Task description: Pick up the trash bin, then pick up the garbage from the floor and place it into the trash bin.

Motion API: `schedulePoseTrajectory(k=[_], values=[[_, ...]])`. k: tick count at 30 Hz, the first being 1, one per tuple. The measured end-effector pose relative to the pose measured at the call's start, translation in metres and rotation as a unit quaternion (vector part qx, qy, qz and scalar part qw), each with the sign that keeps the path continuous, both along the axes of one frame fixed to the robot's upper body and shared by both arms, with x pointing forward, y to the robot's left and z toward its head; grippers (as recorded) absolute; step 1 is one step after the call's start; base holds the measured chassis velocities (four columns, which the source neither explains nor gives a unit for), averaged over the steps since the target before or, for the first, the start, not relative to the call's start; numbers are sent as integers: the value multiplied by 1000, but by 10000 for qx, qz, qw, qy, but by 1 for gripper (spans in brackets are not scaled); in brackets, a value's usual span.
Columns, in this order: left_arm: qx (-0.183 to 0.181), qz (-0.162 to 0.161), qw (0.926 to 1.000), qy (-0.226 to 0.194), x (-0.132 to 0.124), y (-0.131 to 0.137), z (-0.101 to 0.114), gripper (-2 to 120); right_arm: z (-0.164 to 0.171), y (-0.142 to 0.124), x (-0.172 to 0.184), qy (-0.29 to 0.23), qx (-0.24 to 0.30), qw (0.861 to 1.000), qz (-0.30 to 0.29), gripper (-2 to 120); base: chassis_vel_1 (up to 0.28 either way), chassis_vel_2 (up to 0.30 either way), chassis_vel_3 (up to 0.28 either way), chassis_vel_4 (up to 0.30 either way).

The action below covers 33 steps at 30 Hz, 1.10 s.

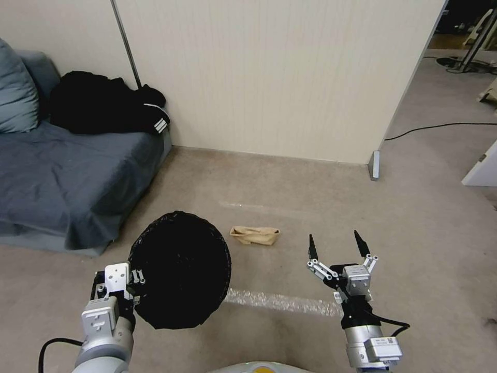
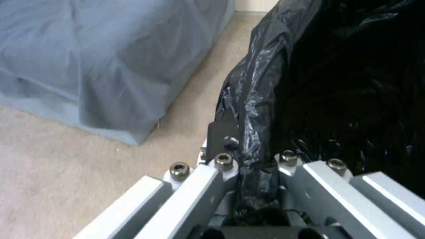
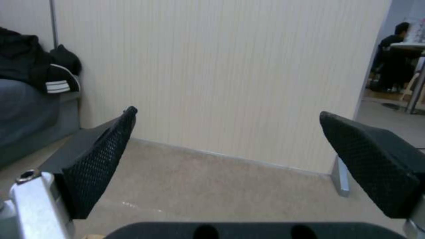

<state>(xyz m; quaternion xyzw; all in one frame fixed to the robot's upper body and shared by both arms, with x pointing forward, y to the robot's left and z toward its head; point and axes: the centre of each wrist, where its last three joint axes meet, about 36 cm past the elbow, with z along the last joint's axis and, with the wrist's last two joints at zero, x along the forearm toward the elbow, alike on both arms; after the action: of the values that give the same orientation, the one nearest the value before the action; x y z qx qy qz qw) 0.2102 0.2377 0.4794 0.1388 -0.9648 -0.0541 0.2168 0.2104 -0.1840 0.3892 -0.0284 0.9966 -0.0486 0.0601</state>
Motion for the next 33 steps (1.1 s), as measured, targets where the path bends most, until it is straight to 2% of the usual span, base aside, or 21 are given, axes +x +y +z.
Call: schedulePoseTrajectory(k=[6, 33], values=[[38, 16, 10000, -53, 0, 3, -3, 1, -2, 0, 1, -66, -64, 10000, -12, 100, -92, 83, 70, -84], [35, -10, 10000, -58, 0, 4, -4, 1, -5, -1, 1, -166, -169, 9997, 43, 100, 9, 7, 11, 11]])
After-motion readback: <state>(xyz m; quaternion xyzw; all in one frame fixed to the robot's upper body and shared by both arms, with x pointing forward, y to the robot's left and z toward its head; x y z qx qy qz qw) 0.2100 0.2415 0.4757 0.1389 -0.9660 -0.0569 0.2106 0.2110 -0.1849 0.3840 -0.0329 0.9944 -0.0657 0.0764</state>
